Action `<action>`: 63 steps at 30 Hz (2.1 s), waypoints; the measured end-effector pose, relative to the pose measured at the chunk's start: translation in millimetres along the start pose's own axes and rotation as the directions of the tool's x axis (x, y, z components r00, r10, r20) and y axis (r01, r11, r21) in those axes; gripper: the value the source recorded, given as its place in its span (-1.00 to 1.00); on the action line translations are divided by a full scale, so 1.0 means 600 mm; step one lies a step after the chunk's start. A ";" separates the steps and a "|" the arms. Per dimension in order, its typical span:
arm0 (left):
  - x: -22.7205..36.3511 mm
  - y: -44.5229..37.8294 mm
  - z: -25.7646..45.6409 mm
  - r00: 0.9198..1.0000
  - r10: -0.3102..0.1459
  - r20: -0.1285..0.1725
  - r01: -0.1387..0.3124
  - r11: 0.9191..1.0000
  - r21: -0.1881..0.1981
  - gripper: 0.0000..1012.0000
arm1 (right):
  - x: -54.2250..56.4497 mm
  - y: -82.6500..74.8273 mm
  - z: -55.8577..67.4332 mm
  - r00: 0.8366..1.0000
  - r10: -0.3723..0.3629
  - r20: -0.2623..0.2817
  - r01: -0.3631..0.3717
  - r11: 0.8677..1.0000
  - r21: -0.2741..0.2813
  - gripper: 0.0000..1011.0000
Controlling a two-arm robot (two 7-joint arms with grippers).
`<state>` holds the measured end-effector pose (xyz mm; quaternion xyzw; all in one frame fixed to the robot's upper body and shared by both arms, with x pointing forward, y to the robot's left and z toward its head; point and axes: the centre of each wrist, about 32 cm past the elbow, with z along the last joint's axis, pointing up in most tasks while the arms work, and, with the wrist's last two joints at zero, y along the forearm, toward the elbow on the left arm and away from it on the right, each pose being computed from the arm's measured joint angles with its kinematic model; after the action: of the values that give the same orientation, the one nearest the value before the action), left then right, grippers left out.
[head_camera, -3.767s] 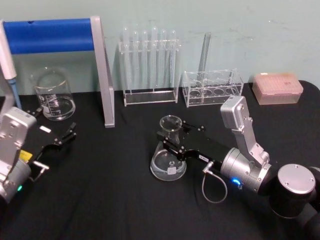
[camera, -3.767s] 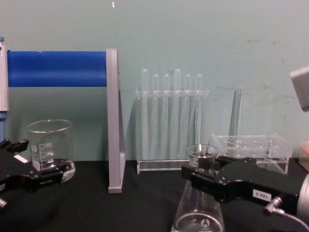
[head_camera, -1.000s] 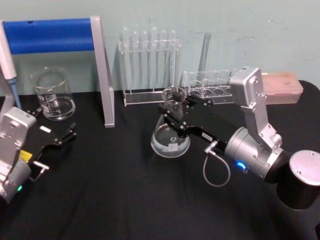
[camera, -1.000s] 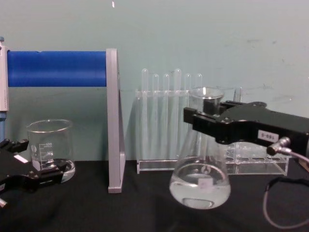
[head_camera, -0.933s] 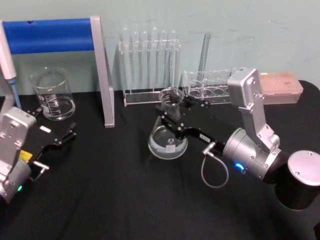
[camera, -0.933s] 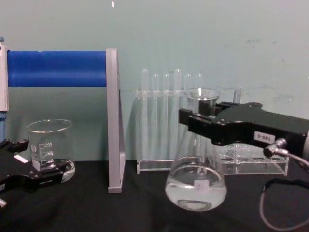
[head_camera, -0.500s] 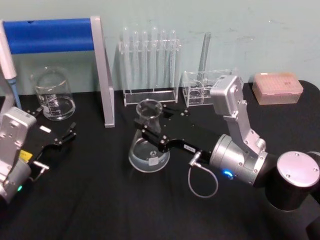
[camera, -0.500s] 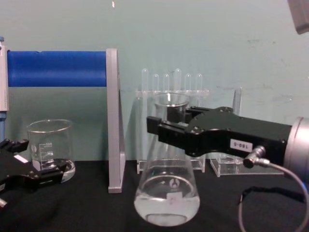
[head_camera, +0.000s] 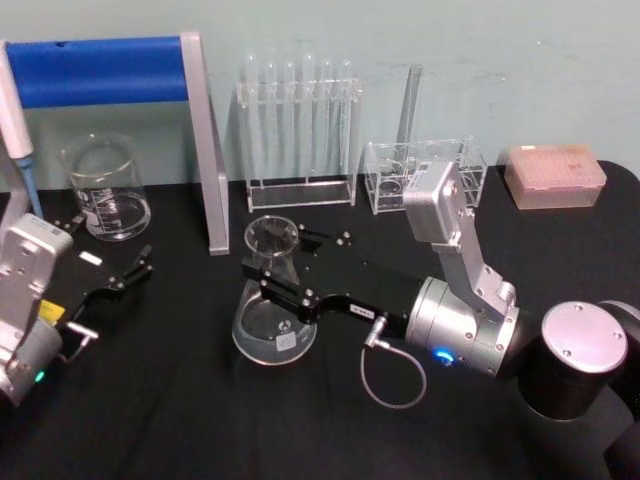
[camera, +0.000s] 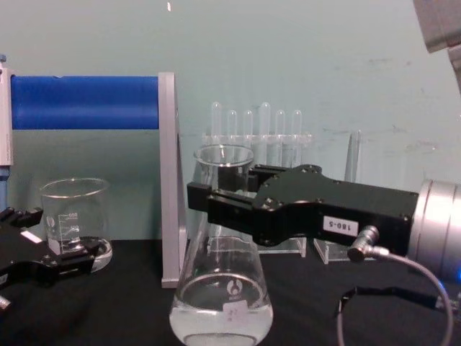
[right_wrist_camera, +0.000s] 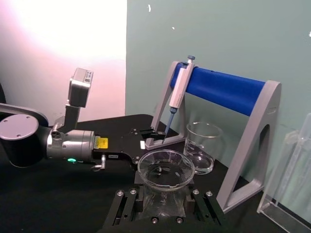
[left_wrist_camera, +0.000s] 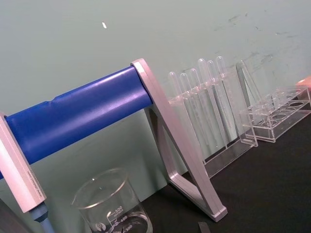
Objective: Grasp the erlenmeyer flask with one hand, shake it three times, then place it back.
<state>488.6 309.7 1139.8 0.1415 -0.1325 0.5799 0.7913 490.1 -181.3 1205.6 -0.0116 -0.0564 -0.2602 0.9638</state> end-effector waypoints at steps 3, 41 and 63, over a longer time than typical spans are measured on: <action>0.0000 0.000 0.000 1.000 0.000 0.000 0.000 1.000 0.000 0.98 | 0.001 0.001 0.000 1.000 0.006 0.000 -0.006 1.000 0.001 -0.10; 0.0000 0.000 0.000 1.000 0.000 0.000 0.000 1.000 0.000 0.98 | 0.044 -0.059 -0.001 0.877 -0.480 -0.001 0.480 0.877 -0.028 -0.10; 0.0000 0.000 0.000 1.000 0.000 0.000 0.000 1.000 0.000 0.98 | 0.035 -0.086 0.002 0.806 -0.592 0.004 0.592 0.805 -0.039 -0.10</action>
<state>488.6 309.7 1139.8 0.1415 -0.1325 0.5799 0.7913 482.0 -236.3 1208.8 -0.0110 -0.0482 -0.5488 0.8345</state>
